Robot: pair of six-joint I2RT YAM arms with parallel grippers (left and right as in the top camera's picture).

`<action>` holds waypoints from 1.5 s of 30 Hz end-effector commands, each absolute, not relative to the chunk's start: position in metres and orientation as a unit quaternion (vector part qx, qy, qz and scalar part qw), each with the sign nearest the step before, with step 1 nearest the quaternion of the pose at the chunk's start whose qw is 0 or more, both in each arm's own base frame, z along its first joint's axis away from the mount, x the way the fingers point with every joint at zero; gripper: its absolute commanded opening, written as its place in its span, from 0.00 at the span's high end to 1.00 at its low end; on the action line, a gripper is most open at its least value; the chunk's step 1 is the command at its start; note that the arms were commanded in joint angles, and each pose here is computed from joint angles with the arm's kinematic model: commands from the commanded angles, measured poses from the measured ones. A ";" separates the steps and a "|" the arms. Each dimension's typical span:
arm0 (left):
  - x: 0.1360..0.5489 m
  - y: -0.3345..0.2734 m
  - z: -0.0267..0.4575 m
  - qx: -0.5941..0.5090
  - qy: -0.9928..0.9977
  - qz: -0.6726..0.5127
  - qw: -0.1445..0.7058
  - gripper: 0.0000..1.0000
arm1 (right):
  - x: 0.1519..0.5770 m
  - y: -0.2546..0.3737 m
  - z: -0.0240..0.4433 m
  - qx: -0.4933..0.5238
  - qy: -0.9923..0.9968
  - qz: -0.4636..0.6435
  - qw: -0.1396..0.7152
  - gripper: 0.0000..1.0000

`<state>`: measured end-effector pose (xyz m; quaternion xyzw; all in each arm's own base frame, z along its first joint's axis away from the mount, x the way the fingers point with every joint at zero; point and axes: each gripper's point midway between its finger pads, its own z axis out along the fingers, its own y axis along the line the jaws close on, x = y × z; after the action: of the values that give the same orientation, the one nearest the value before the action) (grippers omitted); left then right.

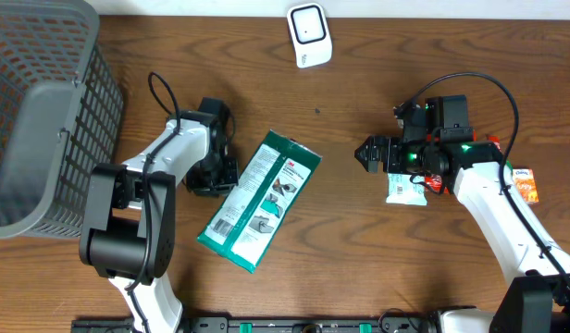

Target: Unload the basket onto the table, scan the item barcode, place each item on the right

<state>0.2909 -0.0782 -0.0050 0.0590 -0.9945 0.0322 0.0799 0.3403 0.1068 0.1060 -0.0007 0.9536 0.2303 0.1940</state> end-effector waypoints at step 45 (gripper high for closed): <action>0.267 -0.153 -0.024 -0.016 -0.991 0.100 0.090 0.74 | 0.252 0.230 -0.003 0.053 0.929 0.365 -0.007 0.39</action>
<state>0.2834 -0.1572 -0.0028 -0.0171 -0.9914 0.1163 0.0569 0.2628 0.2344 0.0158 -0.0099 0.9219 0.3870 0.0148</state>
